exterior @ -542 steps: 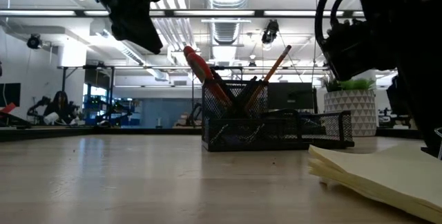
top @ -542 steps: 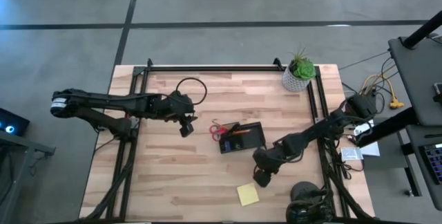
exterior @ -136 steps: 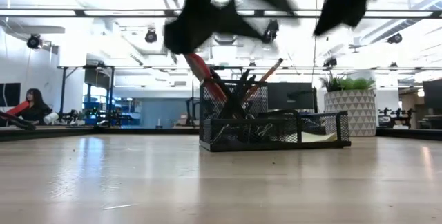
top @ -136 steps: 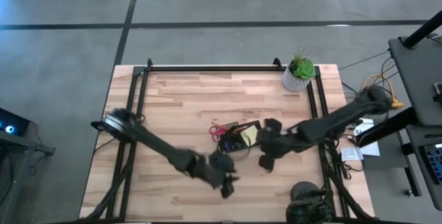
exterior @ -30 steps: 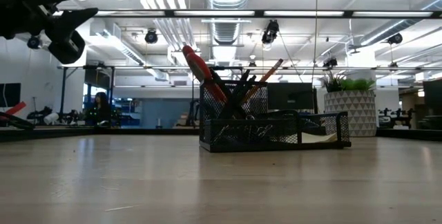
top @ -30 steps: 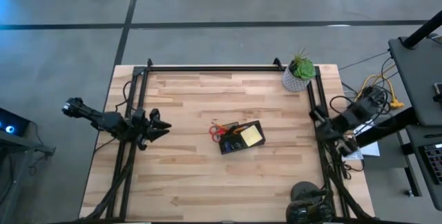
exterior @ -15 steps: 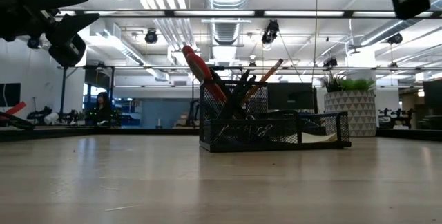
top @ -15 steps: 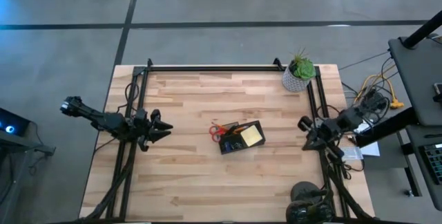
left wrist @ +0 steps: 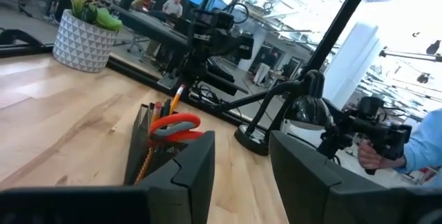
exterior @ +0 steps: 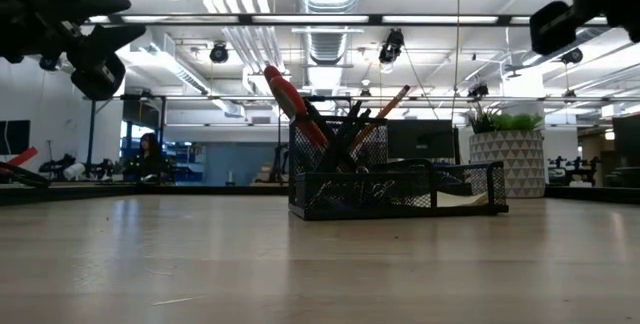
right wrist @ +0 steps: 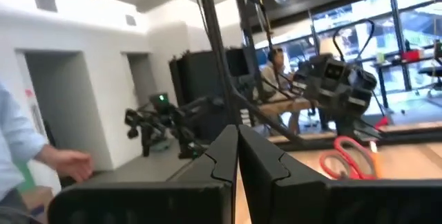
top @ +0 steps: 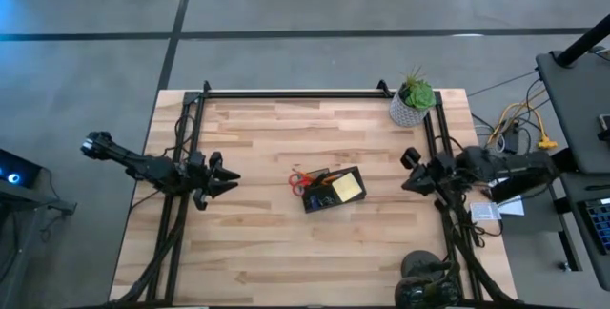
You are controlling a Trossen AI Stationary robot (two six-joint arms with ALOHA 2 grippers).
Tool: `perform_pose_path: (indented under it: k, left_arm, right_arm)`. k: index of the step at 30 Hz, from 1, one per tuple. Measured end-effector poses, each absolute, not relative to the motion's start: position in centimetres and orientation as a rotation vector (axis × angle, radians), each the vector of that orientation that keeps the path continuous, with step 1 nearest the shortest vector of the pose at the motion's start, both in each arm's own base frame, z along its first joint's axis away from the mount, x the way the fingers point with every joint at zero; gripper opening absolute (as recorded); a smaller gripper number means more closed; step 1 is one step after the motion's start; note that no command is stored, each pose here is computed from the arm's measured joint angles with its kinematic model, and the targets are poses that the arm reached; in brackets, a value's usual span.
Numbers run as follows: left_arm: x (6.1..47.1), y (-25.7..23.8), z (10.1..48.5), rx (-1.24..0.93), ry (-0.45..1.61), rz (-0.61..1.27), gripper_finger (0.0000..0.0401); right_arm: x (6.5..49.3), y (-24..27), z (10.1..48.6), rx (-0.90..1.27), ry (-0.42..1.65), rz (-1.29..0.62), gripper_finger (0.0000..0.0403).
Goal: Pick and place office supplies into organizer
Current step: Return to Home Position
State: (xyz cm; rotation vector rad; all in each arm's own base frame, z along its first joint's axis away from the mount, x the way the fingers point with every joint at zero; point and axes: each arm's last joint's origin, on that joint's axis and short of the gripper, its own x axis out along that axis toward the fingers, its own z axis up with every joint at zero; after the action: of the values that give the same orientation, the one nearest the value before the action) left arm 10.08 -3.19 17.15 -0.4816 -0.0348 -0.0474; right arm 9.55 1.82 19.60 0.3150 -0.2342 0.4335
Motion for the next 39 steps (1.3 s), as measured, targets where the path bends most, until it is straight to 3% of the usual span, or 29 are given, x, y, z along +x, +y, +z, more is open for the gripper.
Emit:
perform_pose_path:
  k: [8,18,25,30,39]
  left_arm:
    - [10.2,-3.2,17.0,-0.475,-0.018,-0.044,0.0123]
    - [10.2,-3.1,17.0,-0.469,-0.030,-0.001,0.0123]
    - [10.2,-2.8,18.2,-0.336,-0.155,0.086,0.0123]
    - [9.8,-2.5,20.3,-0.106,-0.286,0.097,0.0123]
    - [10.3,-1.7,20.1,-0.065,-0.330,0.113,0.0123]
  right_arm:
    - [9.6,-0.3,19.8,0.277,-0.229,0.448,0.0008]
    - [9.1,-2.5,19.9,0.296,-0.228,0.305,0.0008]
    - [8.9,-3.2,19.9,0.310,-0.232,0.231,0.0008]
    - [8.8,-3.4,19.7,0.297,-0.212,0.234,0.0009]
    - [8.4,-4.5,19.3,0.271,-0.197,0.112,0.0009]
